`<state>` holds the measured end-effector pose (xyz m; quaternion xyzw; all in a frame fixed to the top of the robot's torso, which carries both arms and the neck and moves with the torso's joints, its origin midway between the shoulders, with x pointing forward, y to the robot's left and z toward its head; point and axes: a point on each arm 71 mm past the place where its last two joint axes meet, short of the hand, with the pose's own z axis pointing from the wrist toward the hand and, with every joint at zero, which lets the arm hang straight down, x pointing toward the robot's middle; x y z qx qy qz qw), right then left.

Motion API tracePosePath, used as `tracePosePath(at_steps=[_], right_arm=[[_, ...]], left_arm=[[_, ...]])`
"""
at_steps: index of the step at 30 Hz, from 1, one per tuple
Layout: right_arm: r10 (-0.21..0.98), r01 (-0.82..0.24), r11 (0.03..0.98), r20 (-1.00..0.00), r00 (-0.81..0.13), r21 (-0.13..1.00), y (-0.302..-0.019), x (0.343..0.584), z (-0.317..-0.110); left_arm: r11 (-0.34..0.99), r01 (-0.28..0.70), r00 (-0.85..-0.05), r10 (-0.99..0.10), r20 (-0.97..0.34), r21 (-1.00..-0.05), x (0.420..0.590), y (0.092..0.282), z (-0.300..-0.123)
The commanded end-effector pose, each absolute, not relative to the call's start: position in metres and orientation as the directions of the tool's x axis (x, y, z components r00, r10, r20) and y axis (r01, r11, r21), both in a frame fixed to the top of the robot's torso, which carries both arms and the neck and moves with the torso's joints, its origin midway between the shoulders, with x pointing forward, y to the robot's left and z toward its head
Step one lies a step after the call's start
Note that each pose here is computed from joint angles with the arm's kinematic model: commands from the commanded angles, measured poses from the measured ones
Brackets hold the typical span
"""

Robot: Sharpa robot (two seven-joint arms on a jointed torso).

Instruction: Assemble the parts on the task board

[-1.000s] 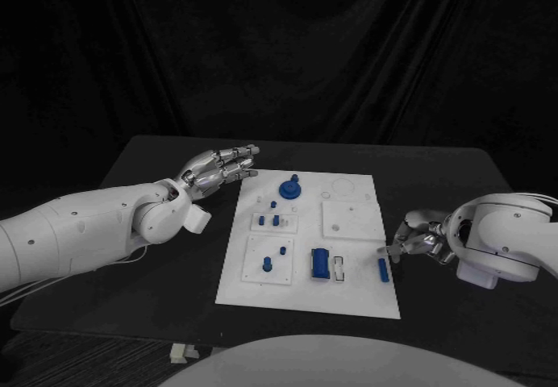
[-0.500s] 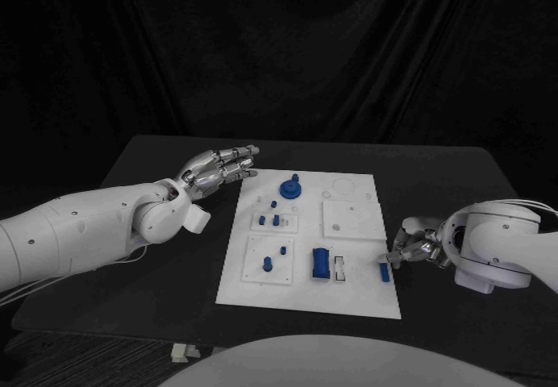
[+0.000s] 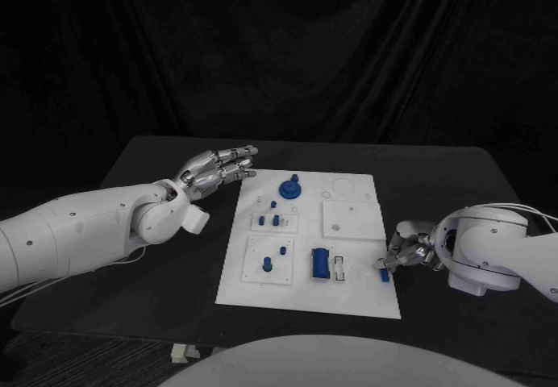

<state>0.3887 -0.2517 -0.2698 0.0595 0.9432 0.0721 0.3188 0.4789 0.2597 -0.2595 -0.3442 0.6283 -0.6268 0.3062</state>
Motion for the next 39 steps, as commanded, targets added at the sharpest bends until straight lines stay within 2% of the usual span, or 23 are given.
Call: tracePosePath(at_steps=[1, 12, 20, 27, 39], right_arm=[[0.148, 0.072, 0.986, -0.593, -0.792, 0.151, -0.253, 0.388, -0.273], [0.156, 0.081, 0.985, -0.591, -0.792, 0.152, -0.251, 0.387, -0.279], [0.2, 0.099, 0.976, -0.62, -0.759, 0.194, -0.25, 0.386, -0.276], [0.283, 0.12, 0.95, -0.628, -0.725, 0.289, -0.246, 0.378, -0.266], [0.43, 0.197, 0.878, -0.539, -0.724, 0.437, -0.233, 0.375, -0.238]], left_arm=[[-0.039, -0.051, -0.582, -0.811, 0.061, -0.998, 0.478, 0.258, -0.259], [-0.036, -0.056, -0.583, -0.81, 0.062, -0.998, 0.478, 0.258, -0.26], [-0.036, -0.058, -0.582, -0.811, 0.063, -0.998, 0.478, 0.259, -0.26], [-0.035, -0.059, -0.582, -0.811, 0.063, -0.998, 0.477, 0.259, -0.26], [-0.034, -0.063, -0.583, -0.81, 0.064, -0.997, 0.477, 0.258, -0.261]])
